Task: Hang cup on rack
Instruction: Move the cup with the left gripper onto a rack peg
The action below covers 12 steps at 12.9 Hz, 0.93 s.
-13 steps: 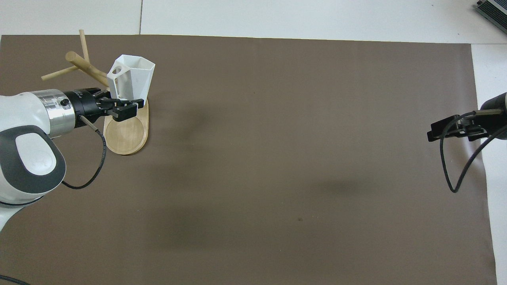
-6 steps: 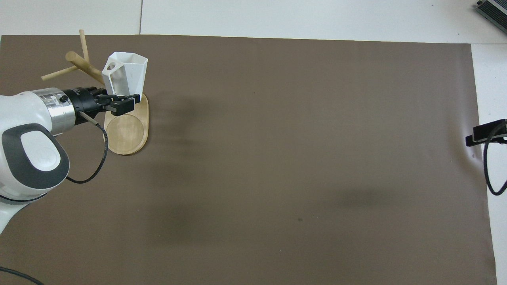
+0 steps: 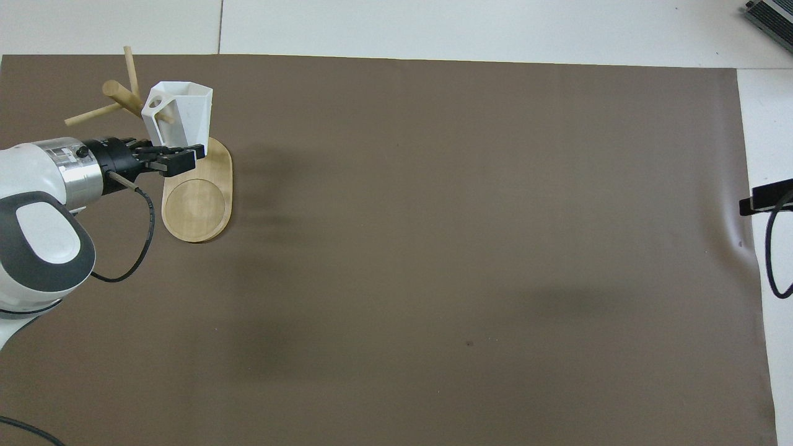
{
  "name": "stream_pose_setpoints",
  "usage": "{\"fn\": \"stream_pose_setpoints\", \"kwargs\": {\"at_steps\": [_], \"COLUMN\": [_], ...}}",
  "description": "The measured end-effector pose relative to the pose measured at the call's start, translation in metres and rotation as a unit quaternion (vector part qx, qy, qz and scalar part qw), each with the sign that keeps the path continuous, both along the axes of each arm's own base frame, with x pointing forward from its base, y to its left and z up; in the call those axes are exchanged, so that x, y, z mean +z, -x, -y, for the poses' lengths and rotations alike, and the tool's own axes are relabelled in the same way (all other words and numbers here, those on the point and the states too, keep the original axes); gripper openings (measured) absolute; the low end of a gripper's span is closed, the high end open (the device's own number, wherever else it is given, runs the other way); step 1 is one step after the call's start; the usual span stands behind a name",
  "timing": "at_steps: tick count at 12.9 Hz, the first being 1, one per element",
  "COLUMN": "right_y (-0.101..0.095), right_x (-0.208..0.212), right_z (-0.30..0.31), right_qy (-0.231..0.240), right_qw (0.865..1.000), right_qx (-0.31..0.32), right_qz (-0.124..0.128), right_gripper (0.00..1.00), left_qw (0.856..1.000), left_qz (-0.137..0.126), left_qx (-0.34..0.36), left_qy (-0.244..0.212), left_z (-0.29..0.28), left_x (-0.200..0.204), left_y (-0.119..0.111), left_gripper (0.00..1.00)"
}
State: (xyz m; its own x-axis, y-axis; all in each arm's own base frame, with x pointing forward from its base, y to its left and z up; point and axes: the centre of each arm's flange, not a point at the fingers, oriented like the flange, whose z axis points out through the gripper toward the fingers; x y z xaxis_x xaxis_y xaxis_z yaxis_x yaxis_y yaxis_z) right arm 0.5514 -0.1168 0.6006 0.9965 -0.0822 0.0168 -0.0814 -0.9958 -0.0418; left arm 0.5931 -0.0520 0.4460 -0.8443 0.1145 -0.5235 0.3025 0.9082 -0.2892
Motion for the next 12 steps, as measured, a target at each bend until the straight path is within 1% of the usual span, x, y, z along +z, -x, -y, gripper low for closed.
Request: {"fn": "stream_pose_setpoints", "kwargs": {"at_steps": [1, 3, 6, 12], "right_y": [-0.002, -0.004, -0.007, -0.006], "right_x": [0.002, 0.005, 0.009, 0.014], "right_z": [-0.001, -0.007, -0.019, -0.019], "right_qy": [0.002, 0.003, 0.002, 0.003], "right_qw": [1.0, 1.0, 0.999, 0.999], "right_qx": [-0.002, -0.022, -0.028, -0.028], "right_qz": [0.01, 0.017, 0.023, 0.028], "right_gripper": [1.0, 1.0, 1.0, 1.0], "left_qw": [1.0, 1.0, 0.999, 0.998], "left_qz": [-0.004, -0.015, -0.022, -0.027], "left_qx": [0.005, 0.019, 0.033, 0.055], "left_qy": [0.003, 0.01, 0.017, 0.023], "left_z": [0.0, 0.0, 0.0, -0.012], "left_x": [-0.002, -0.006, -0.007, -0.007], "left_y": [0.0, 0.002, 0.002, 0.001], "left_gripper": [0.69, 0.69, 0.69, 0.69]}}
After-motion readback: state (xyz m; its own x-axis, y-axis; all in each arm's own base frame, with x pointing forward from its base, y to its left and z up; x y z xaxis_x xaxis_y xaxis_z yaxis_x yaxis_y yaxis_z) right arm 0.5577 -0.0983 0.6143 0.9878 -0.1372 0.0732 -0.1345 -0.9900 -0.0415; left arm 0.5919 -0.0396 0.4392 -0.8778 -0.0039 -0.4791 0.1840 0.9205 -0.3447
